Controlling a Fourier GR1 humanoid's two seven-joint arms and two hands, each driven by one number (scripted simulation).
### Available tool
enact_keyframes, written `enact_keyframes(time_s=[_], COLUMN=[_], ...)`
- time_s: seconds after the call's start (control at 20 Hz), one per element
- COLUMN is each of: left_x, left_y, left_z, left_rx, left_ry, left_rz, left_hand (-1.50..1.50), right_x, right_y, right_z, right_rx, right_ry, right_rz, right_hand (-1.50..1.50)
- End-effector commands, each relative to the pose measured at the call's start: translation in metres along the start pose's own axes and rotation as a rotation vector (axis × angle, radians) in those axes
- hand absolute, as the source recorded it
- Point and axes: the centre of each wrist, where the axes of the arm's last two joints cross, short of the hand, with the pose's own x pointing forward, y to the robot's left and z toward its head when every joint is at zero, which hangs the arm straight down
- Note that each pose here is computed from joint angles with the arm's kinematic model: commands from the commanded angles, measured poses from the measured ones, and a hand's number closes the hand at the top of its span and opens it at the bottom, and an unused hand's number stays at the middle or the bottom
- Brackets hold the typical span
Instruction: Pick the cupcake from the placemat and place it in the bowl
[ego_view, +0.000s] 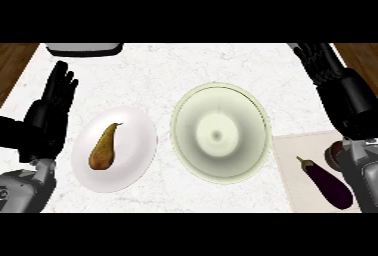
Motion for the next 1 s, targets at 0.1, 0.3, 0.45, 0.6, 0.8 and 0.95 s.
enact_keyframes(time_s=[0.1, 0.3, 0.45, 0.6, 0.8, 0.95], left_x=[0.008, -0.005, -0.012, -0.010, -0.016, -0.018], left_y=[0.025, 0.045, 0.062, 0.068, 0.088, 0.071], left_z=[-0.002, -0.011, -0.008, -0.013, -0.014, -0.018], left_rx=[0.024, 0.062, 0.093, 0.045, 0.033, 0.048], left_ry=[-0.090, -0.081, -0.075, -0.097, -0.090, -0.082], left_rz=[0.009, -0.018, -0.004, 0.016, 0.017, 0.018], left_hand=[0.00, 0.00, 0.00, 0.00, 0.00, 0.00], right_x=[-0.028, -0.036, -0.083, -0.095, -0.069, -0.051], right_y=[-0.011, -0.077, -0.046, -0.005, -0.006, -0.028], right_z=[0.010, 0.032, 0.072, 0.100, 0.123, 0.129], right_rx=[-0.053, -0.111, -0.493, -0.469, -0.451, -0.431], right_ry=[-0.002, 0.142, 0.063, 0.003, 0.074, 0.188], right_rz=[-0.101, 0.461, 0.353, 0.431, 0.534, 0.698], right_hand=[-1.50, -1.50, -1.50, -1.50, -1.50, -1.50])
